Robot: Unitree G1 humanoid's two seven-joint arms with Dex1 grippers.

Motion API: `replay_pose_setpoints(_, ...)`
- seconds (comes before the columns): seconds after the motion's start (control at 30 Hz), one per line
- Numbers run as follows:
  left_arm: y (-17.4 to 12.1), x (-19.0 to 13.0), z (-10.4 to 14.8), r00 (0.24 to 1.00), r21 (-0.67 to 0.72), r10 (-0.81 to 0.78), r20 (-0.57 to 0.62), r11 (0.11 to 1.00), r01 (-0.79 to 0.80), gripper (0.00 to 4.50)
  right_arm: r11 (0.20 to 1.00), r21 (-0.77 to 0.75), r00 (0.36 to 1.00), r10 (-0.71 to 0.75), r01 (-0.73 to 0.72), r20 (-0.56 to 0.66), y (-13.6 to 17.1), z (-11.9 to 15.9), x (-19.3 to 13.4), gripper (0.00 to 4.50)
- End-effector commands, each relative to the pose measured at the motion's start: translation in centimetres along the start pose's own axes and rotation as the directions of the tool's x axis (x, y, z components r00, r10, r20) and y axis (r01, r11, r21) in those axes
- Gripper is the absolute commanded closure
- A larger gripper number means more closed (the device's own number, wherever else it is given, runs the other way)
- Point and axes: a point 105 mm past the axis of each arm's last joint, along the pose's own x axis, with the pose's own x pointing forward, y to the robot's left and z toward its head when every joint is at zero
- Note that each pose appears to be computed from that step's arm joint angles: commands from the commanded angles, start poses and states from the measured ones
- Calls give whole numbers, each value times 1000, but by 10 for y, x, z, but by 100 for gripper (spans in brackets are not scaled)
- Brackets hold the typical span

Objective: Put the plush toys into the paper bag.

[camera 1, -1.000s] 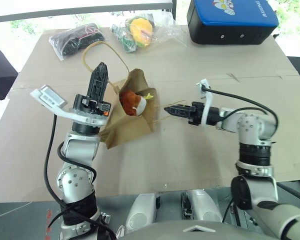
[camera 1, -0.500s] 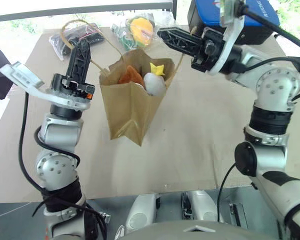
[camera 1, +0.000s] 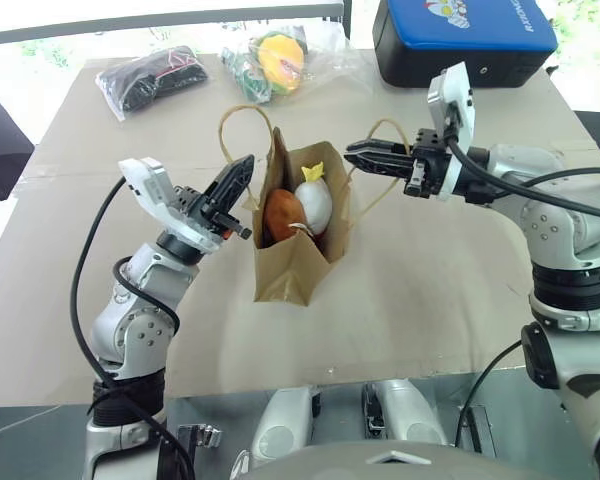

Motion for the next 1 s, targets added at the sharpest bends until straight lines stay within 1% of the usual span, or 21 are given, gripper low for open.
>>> replay_pose_setpoints(0.03, 2, 21, 38, 993, 96, -55, 106, 994, 45, 450, 985, -175, 995, 7, 11, 99, -1, 47, 0, 437)
replay_pose_setpoints(0.1, 4, 32, 49, 989, 123, -88, 120, 990, 73, 450, 972, -233, 992, 0, 30, 127, -5, 63, -2, 437)
replay_pose_setpoints(0.17, 5, 38, 52, 987, 141, -115, 115, 985, 98, 450, 962, -270, 991, -16, 51, 133, -9, 69, -4, 437)
replay_pose_setpoints(0.2, 6, 39, 50, 988, 139, -115, 107, 985, 100, 450, 957, -286, 992, -21, 56, 125, -10, 69, -5, 437)
replay_pose_setpoints(0.27, 11, 36, 38, 993, 133, -97, 65, 987, 88, 450, 959, -276, 993, -33, 63, 114, -11, 64, -7, 437)
replay_pose_setpoints(0.33, 19, 30, 18, 999, 111, -49, 0, 993, 49, 450, 965, -247, 995, -68, 83, 66, -15, 43, -7, 437)
replay_pose_setpoints(0.4, 27, 21, -8, 996, 86, 8, -86, 996, -1, 450, 970, -214, 993, -116, 114, 2, -21, 15, -7, 437)
replay_pose_setpoints(0.43, 27, 16, -17, 994, 55, 5, -110, 998, 1, 450, 972, -196, 990, -137, 131, -15, -24, 5, -7, 437)
replay_pose_setpoints(0.47, 26, 10, -20, 995, 34, -7, -104, 999, 11, 450, 977, -171, 990, -135, 129, -27, -23, -4, -9, 437)
replay_pose_setpoints(0.5, 25, 5, -21, 994, 35, -17, -107, 999, 21, 450, 981, -161, 992, -119, 110, -45, -19, -11, -12, 369)
replay_pose_setpoints(0.53, 22, 0, -18, 994, 18, -38, -101, 999, 40, 381, 982, -158, 992, -113, 103, -54, -16, -12, -17, 329)
replay_pose_setpoints(0.57, 22, -2, -13, 995, 16, -43, -93, 999, 45, 379, 982, -157, 992, -113, 103, -58, -15, -9, -23, 313)
replay_pose_setpoints(0.6, 22, -4, -9, 995, 19, -43, -92, 999, 45, 342, 982, -158, 992, -111, 100, -62, -12, -5, -31, 252)
replay_pose_setpoints(0.63, 21, -7, -5, 994, 18, -47, -95, 999, 49, 294, 983, -156, 992, -103, 92, -66, -9, -1, -39, 208)
replay_pose_setpoints(0.7, 18, -14, 1, 991, -13, -73, -113, 997, 72, 222, 988, -140, 995, -74, 64, -66, 0, 9, -58, 206)
replay_pose_setpoints(0.8, 9, -26, 5, 979, -55, -128, -156, 991, 121, 86, 998, -70, 998, -4, 0, -65, 18, 18, -78, 206)
replay_pose_setpoints(0.83, 4, -30, 4, 971, -74, -155, -180, 987, 144, 42, 998, -57, 997, -8, 4, -72, 20, 17, -84, 206)
replay_pose_setpoints(0.87, -4, -34, -1, 954, -72, -190, -231, 981, 178, 4, 998, -55, 993, -35, 29, -117, 20, 9, -90, 206)
replay_pose_setpoints(0.9, -9, -37, -7, 939, -72, -209, -273, 978, 197, 4, 997, -53, 985, -61, 53, -159, 19, 0, -94, 206)
replay_pose_setpoints(0.93, -14, -38, -14, 925, -68, -220, -311, 975, 209, 0, 995, -56, 974, -97, 87, -203, 16, -13, -96, 254)
replay_pose_setpoints(1.0, -24, -37, -26, 904, -48, -240, -355, 970, 239, 0, 988, -86, 952, -144, 125, -269, 12, -37, -93, 276)
